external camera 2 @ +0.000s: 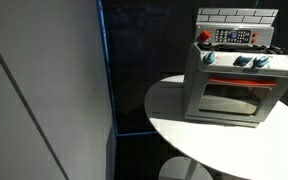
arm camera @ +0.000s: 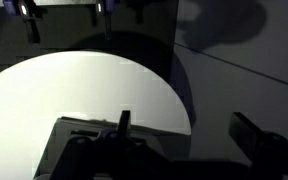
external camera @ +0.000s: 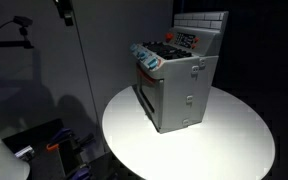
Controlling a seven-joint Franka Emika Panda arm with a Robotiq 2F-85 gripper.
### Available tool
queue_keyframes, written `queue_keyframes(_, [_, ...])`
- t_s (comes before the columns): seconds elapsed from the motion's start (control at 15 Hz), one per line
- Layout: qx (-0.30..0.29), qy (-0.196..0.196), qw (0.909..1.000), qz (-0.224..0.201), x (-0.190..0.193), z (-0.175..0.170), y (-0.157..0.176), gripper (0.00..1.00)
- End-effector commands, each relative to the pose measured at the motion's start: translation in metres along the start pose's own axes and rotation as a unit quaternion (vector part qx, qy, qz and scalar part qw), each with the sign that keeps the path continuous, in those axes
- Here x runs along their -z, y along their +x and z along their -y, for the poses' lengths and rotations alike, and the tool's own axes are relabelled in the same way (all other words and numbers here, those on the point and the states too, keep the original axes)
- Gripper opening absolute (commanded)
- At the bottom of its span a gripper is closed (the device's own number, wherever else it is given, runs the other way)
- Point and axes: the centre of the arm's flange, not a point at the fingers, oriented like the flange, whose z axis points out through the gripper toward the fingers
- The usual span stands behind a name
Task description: Press the top switch on the stove
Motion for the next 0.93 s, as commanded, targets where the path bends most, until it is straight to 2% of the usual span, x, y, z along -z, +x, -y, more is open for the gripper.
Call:
queue_keyframes(0.0, [-0.015,-0.015,0.9998,0.000,0.001,-0.004,0.013,1.00])
queue_keyframes(0.27, [-0.039,-0.027,0.9989,-0.005,0.003,-0.012,0.033,1.00])
queue_keyframes(0.87, [-0.073,-0.074,0.9931,-0.054,0.028,-0.029,0.104,1.00])
